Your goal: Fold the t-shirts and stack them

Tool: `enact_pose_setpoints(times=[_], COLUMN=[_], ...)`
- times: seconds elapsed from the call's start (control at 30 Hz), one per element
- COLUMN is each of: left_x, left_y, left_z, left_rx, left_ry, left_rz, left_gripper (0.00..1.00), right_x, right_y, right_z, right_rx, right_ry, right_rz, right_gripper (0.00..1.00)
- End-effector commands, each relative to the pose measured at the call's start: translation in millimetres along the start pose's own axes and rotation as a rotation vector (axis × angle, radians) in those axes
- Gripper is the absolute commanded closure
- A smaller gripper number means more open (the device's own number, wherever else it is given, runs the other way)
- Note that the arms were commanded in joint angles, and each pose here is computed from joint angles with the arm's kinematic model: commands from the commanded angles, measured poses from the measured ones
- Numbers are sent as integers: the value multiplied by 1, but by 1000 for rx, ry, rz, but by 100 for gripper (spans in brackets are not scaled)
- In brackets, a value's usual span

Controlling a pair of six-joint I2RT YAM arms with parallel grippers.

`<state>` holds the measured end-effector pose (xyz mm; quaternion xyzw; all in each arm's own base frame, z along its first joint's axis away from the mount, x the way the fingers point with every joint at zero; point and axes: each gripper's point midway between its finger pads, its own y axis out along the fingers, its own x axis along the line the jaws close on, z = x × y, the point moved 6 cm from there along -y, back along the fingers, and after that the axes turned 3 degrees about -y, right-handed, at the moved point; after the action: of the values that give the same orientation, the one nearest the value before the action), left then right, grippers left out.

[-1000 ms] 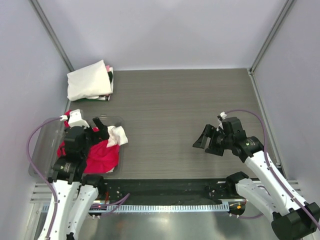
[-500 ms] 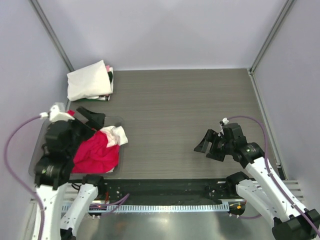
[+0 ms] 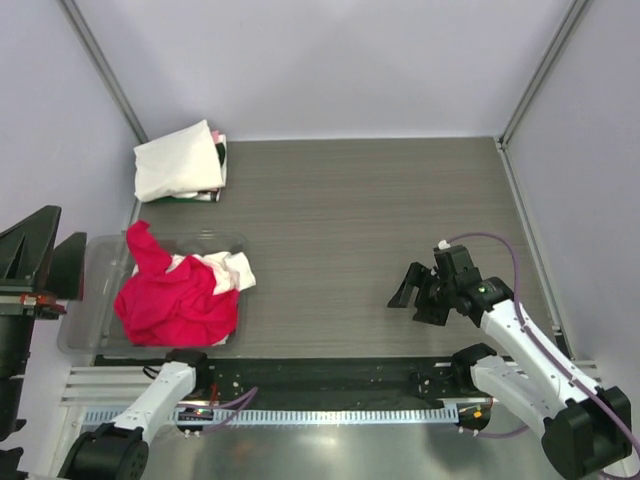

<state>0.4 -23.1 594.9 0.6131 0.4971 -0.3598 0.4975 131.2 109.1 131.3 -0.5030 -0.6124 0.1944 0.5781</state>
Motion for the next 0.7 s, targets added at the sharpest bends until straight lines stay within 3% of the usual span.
enact_pose_setpoints(times=[0.0, 0.27, 0.67], left_x=[8, -3, -27], left_y=[30, 51, 48], left_z=[8, 13, 12], left_rx=[23, 44, 58], left_ry=[-69, -109, -209], left_rz=[-85, 7, 146], left_gripper=[0, 0, 0], right_x=[3, 10, 9], right_y=[8, 12, 14], right_z=[-9, -19, -17], right_rx=[-27, -35, -43], right_ry=[-15, 5, 29], right_rz=[2, 8, -7], right_gripper=[20, 20, 20])
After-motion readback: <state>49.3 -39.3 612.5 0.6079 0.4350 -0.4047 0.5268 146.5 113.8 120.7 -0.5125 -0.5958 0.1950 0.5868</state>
